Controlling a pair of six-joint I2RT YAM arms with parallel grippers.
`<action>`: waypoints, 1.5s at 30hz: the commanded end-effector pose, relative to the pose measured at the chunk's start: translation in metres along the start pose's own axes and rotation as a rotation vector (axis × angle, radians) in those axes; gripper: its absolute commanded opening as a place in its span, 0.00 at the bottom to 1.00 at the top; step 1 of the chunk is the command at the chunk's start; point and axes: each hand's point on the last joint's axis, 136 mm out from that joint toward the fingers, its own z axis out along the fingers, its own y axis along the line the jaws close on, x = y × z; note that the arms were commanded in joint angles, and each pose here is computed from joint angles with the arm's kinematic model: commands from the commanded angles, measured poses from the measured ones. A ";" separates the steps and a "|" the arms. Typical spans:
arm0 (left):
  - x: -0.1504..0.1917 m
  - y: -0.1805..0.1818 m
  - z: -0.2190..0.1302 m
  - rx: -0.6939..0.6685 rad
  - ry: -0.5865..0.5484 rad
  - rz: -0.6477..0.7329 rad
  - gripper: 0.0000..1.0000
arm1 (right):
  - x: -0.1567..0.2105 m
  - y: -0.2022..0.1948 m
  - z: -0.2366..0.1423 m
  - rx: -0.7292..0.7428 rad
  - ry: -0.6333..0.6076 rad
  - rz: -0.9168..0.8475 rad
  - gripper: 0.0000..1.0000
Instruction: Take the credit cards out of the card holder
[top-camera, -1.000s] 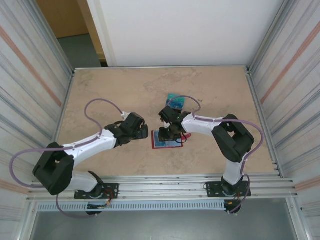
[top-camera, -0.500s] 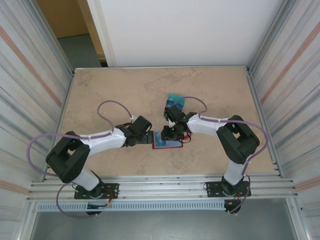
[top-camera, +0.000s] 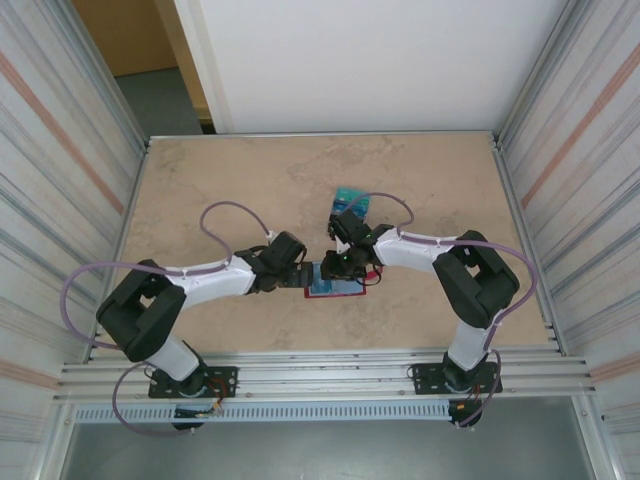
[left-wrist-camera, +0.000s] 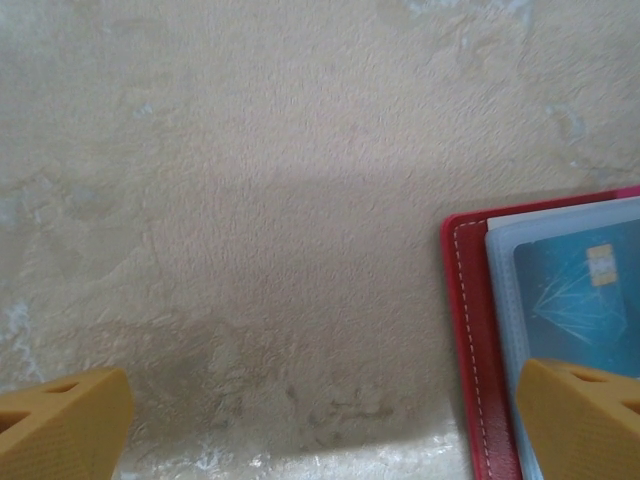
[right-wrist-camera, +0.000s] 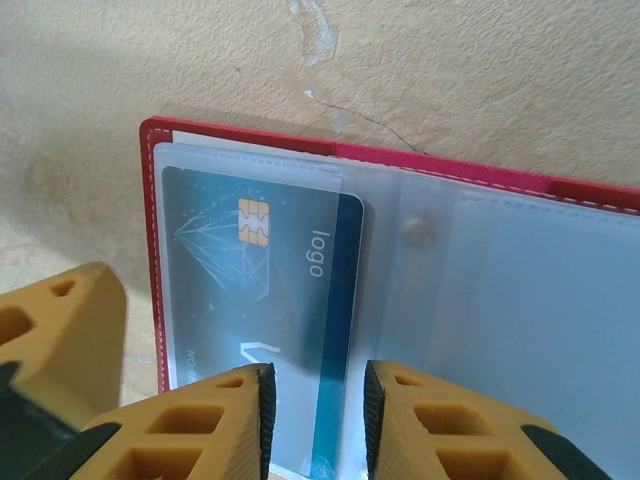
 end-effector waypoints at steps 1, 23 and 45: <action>0.003 -0.006 0.004 0.019 0.008 -0.009 0.99 | 0.000 0.009 -0.011 -0.042 -0.010 0.016 0.31; 0.014 0.001 0.013 -0.015 0.056 -0.005 0.99 | 0.004 -0.005 0.000 -0.005 0.019 0.049 0.34; 0.019 0.003 0.015 -0.026 0.074 -0.001 0.99 | 0.003 0.011 0.012 -0.113 0.048 0.060 0.29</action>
